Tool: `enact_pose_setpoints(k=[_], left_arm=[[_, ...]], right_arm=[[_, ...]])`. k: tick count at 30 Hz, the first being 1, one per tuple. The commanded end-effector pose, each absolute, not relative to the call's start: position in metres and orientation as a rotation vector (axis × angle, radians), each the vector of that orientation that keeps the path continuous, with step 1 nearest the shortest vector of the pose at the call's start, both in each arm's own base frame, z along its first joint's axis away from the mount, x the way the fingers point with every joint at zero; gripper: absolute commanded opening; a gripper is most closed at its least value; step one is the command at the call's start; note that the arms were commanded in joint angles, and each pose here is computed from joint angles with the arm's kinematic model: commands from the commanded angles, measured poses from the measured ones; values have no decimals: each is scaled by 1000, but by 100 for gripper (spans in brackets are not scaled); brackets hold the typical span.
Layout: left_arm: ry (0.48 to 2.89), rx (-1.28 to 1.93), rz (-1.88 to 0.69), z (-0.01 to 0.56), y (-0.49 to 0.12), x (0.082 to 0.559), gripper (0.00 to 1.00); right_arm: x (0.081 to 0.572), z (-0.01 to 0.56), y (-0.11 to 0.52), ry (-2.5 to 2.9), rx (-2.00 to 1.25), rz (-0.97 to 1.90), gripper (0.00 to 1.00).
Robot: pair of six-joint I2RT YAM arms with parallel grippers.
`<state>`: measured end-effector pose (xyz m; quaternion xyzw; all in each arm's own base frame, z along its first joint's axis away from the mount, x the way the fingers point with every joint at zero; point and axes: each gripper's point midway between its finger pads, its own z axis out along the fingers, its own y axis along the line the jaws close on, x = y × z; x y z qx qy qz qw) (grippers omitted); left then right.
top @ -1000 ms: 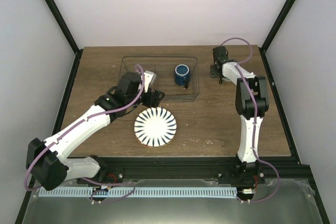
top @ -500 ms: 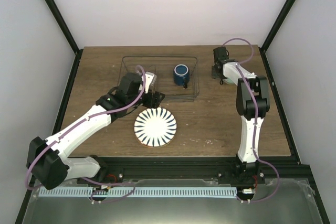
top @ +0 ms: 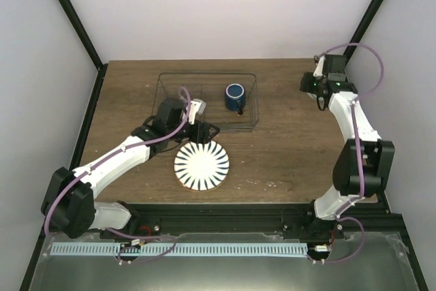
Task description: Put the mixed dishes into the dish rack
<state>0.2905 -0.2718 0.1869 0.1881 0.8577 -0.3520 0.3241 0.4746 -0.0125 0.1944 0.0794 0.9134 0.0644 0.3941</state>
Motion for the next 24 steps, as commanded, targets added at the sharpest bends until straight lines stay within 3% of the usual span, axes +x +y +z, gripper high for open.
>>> enact_pose_setpoints(k=[1,6,14,24], left_arm=[[2134,549,-1070,211,-287,285,74],[2024,643,-1207,227,-296,266,74],[2000,668,-1319,220,-301,252,73],[1928,669,-1442,221,-314,241,71]], right_arm=[[460,269,45,2111,-21,496,1],[420,286,99,2057,-226,884,1],[340,298,142,1905,-441,1279,1],[267,313,194,1747,-688,1548,2]])
